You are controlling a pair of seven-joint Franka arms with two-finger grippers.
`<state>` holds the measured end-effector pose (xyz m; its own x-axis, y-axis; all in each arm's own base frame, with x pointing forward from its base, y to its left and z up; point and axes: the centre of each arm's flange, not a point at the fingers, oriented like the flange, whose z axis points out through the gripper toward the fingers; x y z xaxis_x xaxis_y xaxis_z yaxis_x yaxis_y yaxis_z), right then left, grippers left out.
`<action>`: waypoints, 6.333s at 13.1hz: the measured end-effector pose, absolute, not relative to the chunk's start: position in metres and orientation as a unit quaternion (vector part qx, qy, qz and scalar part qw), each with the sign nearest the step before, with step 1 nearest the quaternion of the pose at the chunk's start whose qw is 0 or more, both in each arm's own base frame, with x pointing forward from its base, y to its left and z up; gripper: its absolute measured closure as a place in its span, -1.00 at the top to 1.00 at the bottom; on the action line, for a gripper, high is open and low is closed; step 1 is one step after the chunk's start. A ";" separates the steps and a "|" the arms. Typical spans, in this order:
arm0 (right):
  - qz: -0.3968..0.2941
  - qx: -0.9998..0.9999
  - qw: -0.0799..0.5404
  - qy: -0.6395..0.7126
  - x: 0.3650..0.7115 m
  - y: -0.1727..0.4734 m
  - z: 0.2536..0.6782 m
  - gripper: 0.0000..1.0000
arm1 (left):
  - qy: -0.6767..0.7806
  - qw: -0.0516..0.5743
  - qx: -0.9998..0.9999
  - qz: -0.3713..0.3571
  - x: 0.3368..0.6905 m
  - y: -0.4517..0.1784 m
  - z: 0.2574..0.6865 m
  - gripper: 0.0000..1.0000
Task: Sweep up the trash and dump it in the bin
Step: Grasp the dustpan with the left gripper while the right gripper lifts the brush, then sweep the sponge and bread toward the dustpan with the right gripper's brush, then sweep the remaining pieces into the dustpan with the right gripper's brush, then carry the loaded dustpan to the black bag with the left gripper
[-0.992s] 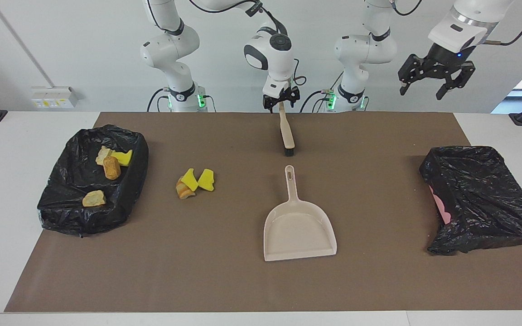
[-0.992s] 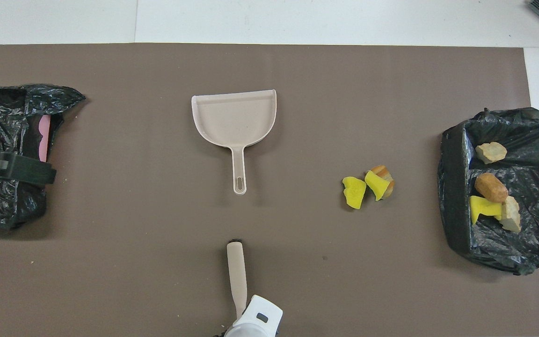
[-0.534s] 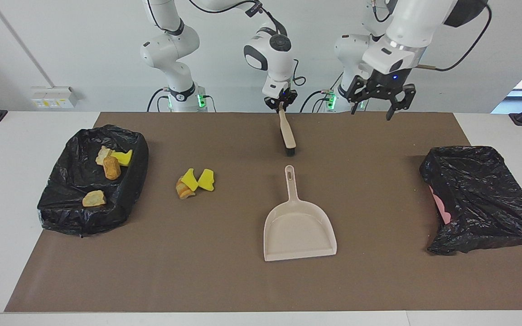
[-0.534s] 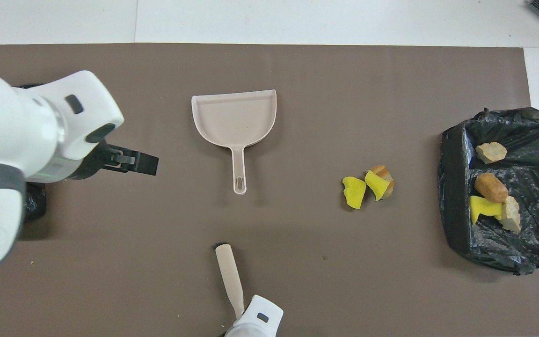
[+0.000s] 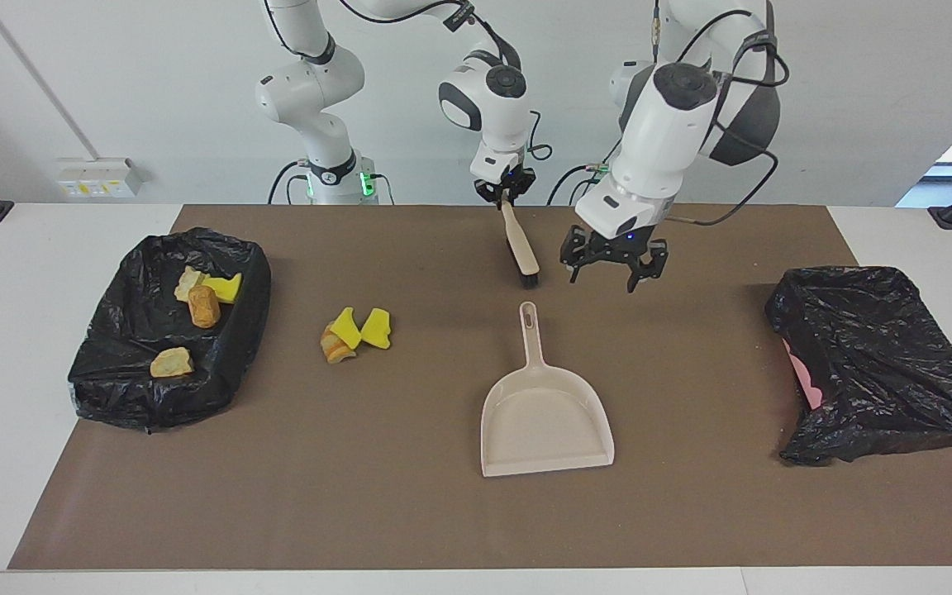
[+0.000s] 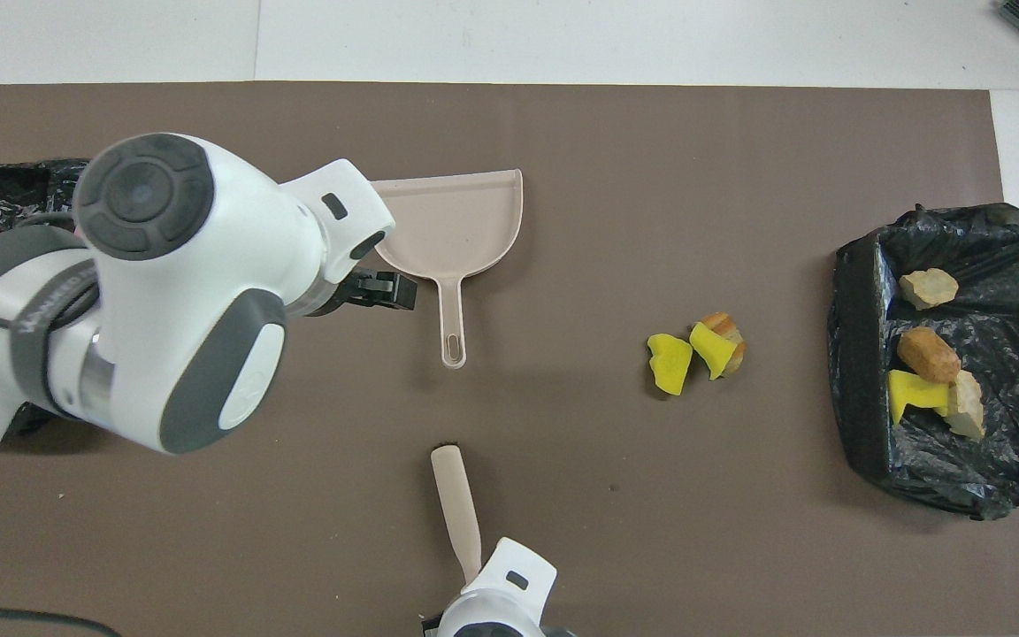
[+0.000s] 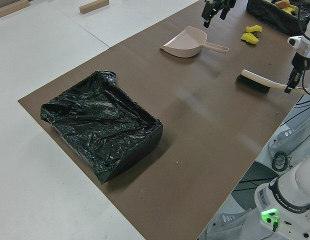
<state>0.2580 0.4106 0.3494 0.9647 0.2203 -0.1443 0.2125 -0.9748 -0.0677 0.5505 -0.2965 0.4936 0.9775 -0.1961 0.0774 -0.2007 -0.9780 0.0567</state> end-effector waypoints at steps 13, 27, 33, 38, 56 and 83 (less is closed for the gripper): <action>0.067 -0.993 -0.080 -0.059 0.394 0.166 0.434 -0.46 | -0.088 0.026 0.995 0.022 0.553 -0.372 0.371 1.00; 0.115 -0.982 -0.100 -0.111 0.446 0.059 0.363 -0.46 | -0.081 0.027 0.996 0.028 0.562 -0.367 0.376 -0.35; 0.113 -0.989 -0.068 -0.066 0.432 0.132 0.358 -0.46 | -0.287 -0.041 0.956 -0.044 0.530 -0.348 0.418 -0.35; 0.104 -0.991 -0.078 -0.029 0.444 0.126 0.411 -0.46 | -0.471 -0.080 0.874 -0.092 0.507 -0.331 0.398 -0.35; 0.140 -0.985 0.002 -0.105 0.424 0.175 0.333 -0.46 | -0.647 -0.108 0.748 -0.106 0.437 -0.321 0.361 -0.35; 0.166 -0.986 -0.002 0.006 0.286 0.333 0.386 -0.46 | -0.719 -0.086 0.687 -0.061 0.544 -0.023 0.508 -0.35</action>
